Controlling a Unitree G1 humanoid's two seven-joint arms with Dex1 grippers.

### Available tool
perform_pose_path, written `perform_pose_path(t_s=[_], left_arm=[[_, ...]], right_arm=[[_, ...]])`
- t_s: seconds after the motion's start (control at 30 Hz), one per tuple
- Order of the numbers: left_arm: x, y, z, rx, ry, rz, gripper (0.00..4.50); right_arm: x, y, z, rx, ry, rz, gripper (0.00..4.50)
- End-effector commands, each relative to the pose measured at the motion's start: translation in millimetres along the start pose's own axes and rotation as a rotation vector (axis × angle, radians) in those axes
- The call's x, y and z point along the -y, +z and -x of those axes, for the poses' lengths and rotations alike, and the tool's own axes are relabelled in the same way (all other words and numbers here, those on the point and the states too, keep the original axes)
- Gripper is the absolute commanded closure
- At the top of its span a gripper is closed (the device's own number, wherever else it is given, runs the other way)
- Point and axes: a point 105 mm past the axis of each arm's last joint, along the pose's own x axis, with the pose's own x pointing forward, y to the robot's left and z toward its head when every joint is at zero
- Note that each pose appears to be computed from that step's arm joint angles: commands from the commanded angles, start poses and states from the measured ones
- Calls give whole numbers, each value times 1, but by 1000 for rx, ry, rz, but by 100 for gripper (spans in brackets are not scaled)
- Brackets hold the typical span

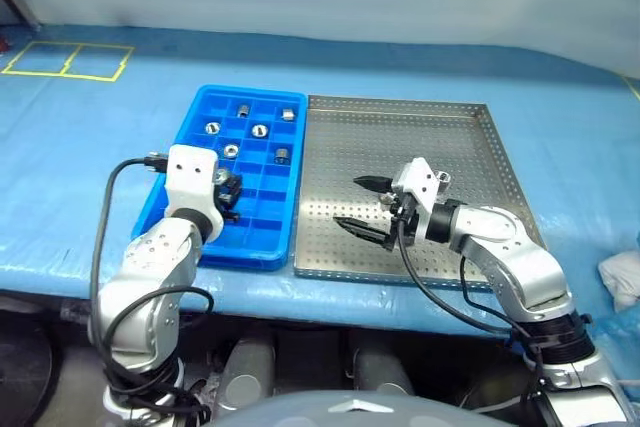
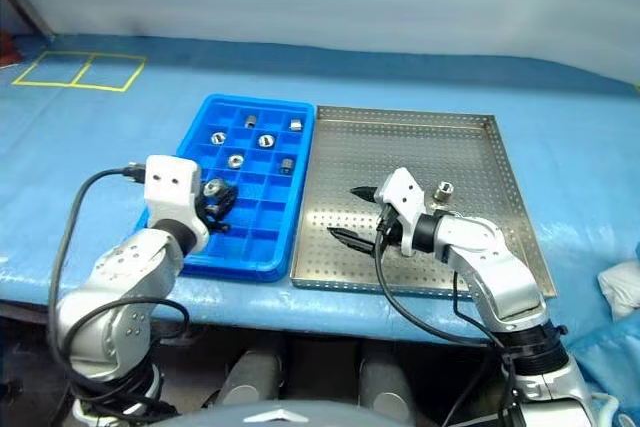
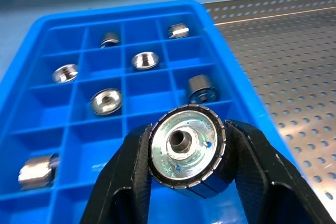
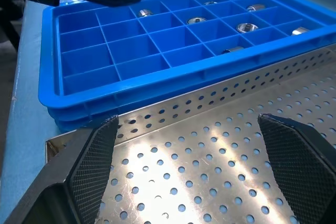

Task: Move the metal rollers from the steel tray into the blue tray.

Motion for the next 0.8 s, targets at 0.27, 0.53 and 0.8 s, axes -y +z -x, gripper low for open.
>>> perform_pose_path(t_s=[0.27, 0.53, 0.8], left_arm=[[-33, -13, 16, -31, 229, 43, 264], [-35, -33, 16, -101, 235, 39, 264], [-37, -20, 9, -36, 258, 58, 123]], right_arm=[[-4, 15, -8, 47, 70, 50, 0], [-3, 15, -7, 44, 62, 66, 0], [-2, 17, -6, 48, 44, 78, 0]])
